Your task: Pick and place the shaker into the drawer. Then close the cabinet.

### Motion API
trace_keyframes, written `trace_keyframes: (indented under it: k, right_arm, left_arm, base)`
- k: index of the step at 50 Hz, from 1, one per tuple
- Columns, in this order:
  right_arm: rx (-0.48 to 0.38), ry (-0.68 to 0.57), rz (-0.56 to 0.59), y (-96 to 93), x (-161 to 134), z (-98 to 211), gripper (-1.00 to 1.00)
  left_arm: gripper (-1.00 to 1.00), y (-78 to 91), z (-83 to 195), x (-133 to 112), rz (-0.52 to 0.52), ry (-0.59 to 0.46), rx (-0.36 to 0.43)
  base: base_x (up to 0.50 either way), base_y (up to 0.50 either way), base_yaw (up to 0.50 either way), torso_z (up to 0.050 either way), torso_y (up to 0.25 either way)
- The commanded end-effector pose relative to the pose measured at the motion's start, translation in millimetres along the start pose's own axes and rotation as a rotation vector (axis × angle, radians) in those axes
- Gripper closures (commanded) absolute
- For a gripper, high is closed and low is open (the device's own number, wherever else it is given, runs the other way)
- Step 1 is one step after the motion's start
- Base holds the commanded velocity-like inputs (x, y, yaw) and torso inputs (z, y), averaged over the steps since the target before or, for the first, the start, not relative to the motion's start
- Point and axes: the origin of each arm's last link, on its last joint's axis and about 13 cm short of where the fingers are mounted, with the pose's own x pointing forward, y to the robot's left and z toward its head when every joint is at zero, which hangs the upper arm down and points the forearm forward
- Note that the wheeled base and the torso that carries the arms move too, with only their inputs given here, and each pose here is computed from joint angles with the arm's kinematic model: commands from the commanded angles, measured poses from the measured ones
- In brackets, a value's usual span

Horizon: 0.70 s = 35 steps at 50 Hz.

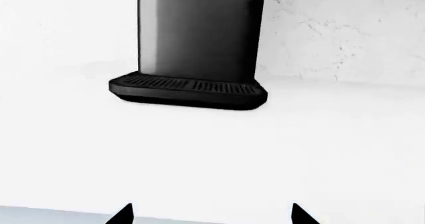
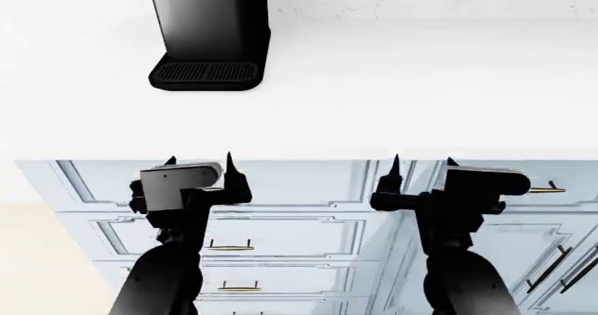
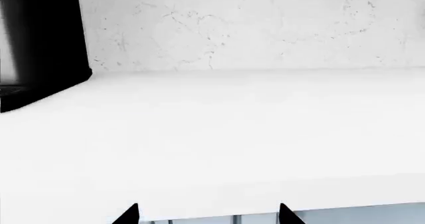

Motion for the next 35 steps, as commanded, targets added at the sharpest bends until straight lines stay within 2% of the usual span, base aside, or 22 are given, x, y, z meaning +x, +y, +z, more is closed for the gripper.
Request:
trace_keyframes:
  k: [1,4,6,7,8,9,13,17,27,29,35]
  right_arm:
    - [-0.113,-0.216,-0.082,-15.2,92.6,252.5,-1.00]
    - [-0.156,-0.468,-0.029,2.4,99.8,370.5,-1.00]
    - [-0.195,-0.719,-0.009,14.0,73.2,453.4,-1.00]
    - [-0.177,-0.673,-0.061,0.9,55.8,481.1,-1.00]
    - [-0.164,-0.579,-0.085,-7.1,49.0,490.0,-1.00]
    - [-0.169,-0.565,-0.081,-6.4,45.4,491.5,-1.00]
    - [-0.186,-0.509,-0.028,-1.1,37.5,492.7,-1.00]
    - [-0.175,-0.487,-0.023,1.5,38.7,490.7,-1.00]
    - [-0.141,-0.384,0.043,3.1,58.9,472.1,-1.00]
    - [-0.160,-0.373,0.065,3.9,62.2,469.2,-1.00]
    - [-0.189,-0.326,0.072,2.3,65.7,463.9,-1.00]
  left_arm:
    - [-1.00,-34.9,272.8,96.2,-0.032,-0.282,-0.089]
    - [-1.00,-46.7,390.1,95.9,-0.037,-0.490,-0.093]
    - [-1.00,-53.8,458.0,75.9,-0.059,-0.685,-0.099]
    - [-1.00,-56.0,473.6,71.0,-0.068,-0.715,-0.085]
    - [-1.00,-49.3,461.2,83.5,-0.016,-0.600,-0.086]
    - [-1.00,-46.7,461.3,83.6,0.001,-0.573,-0.087]
    - [-1.00,-45.0,475.3,72.8,0.013,-0.590,-0.068]
    - [-1.00,-46.1,476.0,71.1,-0.002,-0.569,-0.044]
    - [-1.00,-54.8,441.7,91.7,-0.045,-0.439,-0.002]
    - [-1.00,-55.9,436.0,95.0,-0.062,-0.425,0.024]
    - [-1.00,-60.6,420.8,101.2,-0.114,-0.350,0.075]
  base:
    - [0.00,0.00,0.00,0.000,0.000]
    - [0.00,0.00,0.00,0.000,0.000]
    - [0.00,0.00,0.00,0.000,0.000]
    - [0.00,0.00,0.00,0.000,0.000]
    - [0.00,0.00,0.00,0.000,0.000]
    - [0.00,0.00,0.00,0.000,0.000]
    - [0.00,0.00,0.00,0.000,0.000]
    - [0.00,0.00,0.00,0.000,0.000]
    - [0.00,0.00,0.00,0.000,0.000]
    - [0.00,0.00,0.00,0.000,0.000]
    - [0.00,0.00,0.00,0.050,0.093]
